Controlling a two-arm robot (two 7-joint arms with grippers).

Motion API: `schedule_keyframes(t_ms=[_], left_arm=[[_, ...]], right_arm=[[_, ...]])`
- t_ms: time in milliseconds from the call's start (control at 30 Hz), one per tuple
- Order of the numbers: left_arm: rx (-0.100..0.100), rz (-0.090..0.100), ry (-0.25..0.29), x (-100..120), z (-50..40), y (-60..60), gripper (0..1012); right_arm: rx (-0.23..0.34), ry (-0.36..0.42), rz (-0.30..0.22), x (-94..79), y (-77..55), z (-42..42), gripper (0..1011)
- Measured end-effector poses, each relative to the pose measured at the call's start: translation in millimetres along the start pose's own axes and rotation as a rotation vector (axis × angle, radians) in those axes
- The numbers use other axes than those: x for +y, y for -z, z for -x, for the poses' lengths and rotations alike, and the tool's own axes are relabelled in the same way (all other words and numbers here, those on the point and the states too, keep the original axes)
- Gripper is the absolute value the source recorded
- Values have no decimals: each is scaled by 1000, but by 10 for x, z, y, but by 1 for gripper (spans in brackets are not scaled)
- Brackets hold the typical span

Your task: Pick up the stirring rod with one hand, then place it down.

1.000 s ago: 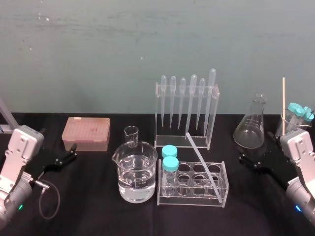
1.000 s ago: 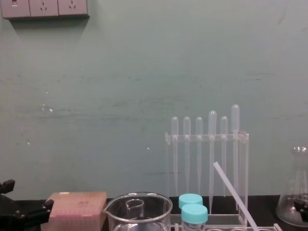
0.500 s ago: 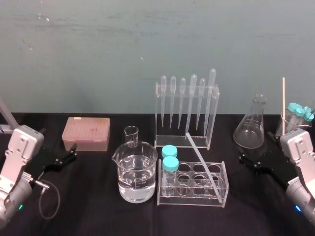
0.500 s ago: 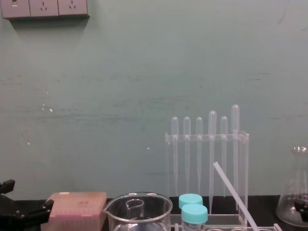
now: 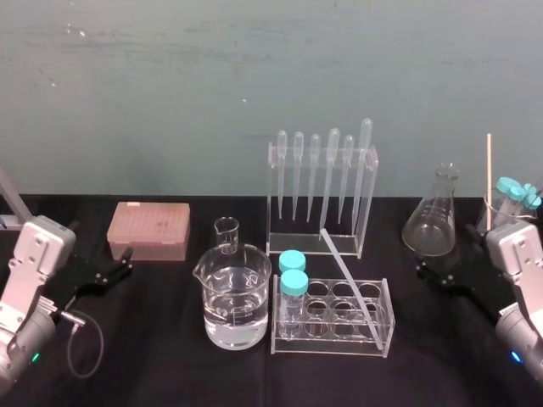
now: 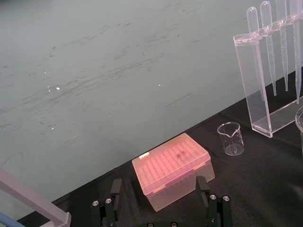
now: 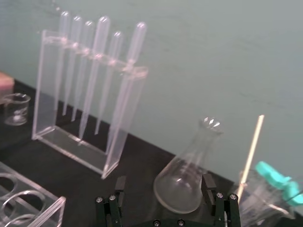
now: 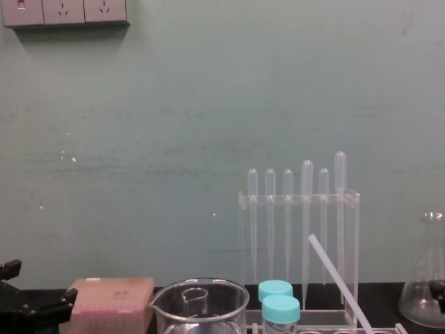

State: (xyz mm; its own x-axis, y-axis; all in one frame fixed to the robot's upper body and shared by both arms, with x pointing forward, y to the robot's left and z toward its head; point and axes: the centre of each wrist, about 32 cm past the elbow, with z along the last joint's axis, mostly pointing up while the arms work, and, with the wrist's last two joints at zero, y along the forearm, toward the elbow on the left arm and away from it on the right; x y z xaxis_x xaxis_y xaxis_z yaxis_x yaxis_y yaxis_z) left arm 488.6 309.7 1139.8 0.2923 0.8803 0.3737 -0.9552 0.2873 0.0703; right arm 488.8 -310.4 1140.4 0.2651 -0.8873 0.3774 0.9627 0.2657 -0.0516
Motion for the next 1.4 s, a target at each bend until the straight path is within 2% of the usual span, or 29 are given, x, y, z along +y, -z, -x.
schedule_keyframes(t_ms=[100, 133, 167, 300, 333, 367, 400, 500, 667, 800, 900, 1000, 1400], left_arm=[[0, 0, 0, 0, 0, 0, 1000], [0, 0, 0, 0, 0, 0, 1000], [0, 0, 0, 0, 0, 0, 1000], [0, 0, 0, 0, 0, 0, 1000], [0, 0, 0, 0, 0, 0, 1000], [0, 0, 0, 0, 0, 0, 1000], [0, 0, 0, 0, 0, 0, 1000], [0, 0, 0, 0, 0, 0, 1000], [0, 0, 0, 0, 0, 0, 1000], [0, 0, 0, 0, 0, 0, 1000], [0, 0, 0, 0, 0, 0, 1000], [0, 0, 0, 0, 0, 0, 1000], [0, 0, 0, 0, 0, 0, 1000]], right_arm=[[0, 36, -39, 11, -37, -6, 1003], [-1, 50, -71, 21, -65, -6, 1003], [-1, 50, -71, 21, -65, -6, 1003], [16, 43, -227, 72, -177, -13, 1003], [19, 31, -257, 85, -202, -16, 1003], [24, 0, -317, 110, -250, -18, 1003], [24, 0, -317, 110, -250, -18, 1003], [28, -97, -435, 179, -366, 10, 1003], [39, -224, -499, 251, -452, 81, 1003], [89, -325, -485, 292, -474, 135, 1003], [143, -393, -442, 314, -470, 166, 1003], [205, -455, -374, 341, -458, 178, 1003], [304, -540, -181, 412, -411, 163, 1003]])
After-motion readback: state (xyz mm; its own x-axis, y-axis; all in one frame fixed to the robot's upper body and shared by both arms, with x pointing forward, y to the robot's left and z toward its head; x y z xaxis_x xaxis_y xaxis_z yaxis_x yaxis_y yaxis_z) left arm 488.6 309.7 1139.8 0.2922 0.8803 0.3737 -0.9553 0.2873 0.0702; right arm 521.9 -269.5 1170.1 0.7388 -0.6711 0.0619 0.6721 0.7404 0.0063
